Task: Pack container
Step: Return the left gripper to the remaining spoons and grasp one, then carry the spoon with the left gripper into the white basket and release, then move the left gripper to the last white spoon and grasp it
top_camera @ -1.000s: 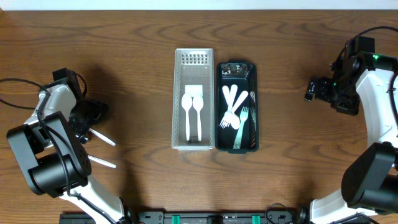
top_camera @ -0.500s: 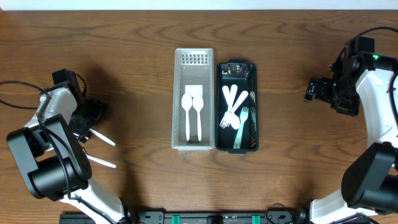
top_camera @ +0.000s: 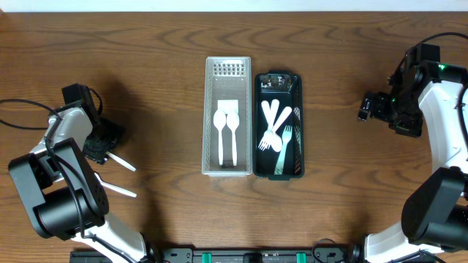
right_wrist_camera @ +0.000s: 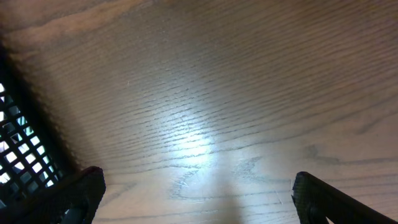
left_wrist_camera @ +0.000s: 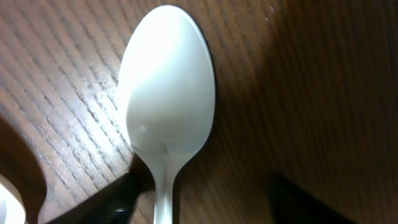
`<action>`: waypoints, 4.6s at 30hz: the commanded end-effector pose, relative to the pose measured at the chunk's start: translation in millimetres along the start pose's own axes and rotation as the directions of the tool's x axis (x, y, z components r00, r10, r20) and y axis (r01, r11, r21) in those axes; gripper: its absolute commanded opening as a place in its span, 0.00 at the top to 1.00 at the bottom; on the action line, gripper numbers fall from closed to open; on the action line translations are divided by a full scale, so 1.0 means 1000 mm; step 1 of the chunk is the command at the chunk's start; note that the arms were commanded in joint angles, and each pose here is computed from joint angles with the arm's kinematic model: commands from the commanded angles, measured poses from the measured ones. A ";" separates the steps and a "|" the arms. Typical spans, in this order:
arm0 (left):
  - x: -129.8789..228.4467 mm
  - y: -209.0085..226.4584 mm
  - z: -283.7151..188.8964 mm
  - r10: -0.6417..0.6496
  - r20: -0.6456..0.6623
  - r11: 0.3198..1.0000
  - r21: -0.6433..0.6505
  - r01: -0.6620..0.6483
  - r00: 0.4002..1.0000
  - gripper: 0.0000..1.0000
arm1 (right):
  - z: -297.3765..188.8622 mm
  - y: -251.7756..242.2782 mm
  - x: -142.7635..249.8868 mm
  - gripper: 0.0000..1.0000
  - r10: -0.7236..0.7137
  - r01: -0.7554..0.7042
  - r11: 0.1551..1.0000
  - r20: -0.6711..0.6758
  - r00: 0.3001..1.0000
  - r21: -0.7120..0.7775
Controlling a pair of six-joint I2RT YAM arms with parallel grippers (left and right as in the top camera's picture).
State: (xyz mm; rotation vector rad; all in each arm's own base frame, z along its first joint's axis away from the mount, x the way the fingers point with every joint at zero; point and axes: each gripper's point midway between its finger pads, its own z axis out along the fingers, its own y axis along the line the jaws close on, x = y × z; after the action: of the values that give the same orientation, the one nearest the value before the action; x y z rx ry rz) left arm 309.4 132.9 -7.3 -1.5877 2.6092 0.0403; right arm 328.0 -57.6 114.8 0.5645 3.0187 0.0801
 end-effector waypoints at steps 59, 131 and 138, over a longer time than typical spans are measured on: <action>0.275 -0.171 -0.162 0.941 0.254 0.204 0.103 -0.973 0.224 0.94 | 0.001 0.003 0.007 0.01 -0.017 0.017 1.000 -0.028 0.999 -0.004; 0.050 0.104 0.007 -0.207 -0.044 0.978 0.007 0.208 0.977 0.02 | 0.001 0.002 0.011 0.01 -0.017 0.017 1.000 -0.044 0.999 -0.001; 0.053 0.106 0.011 -0.207 -0.062 0.978 -0.008 0.207 0.976 0.14 | 0.001 0.002 0.011 0.01 -0.017 0.017 1.000 -0.044 0.999 -0.001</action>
State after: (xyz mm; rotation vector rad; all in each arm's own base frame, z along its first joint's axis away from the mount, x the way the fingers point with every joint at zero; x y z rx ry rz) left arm 200.4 147.4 -7.1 -1.8650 2.4031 0.0230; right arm 318.5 -55.5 114.0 0.5734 3.0573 0.0833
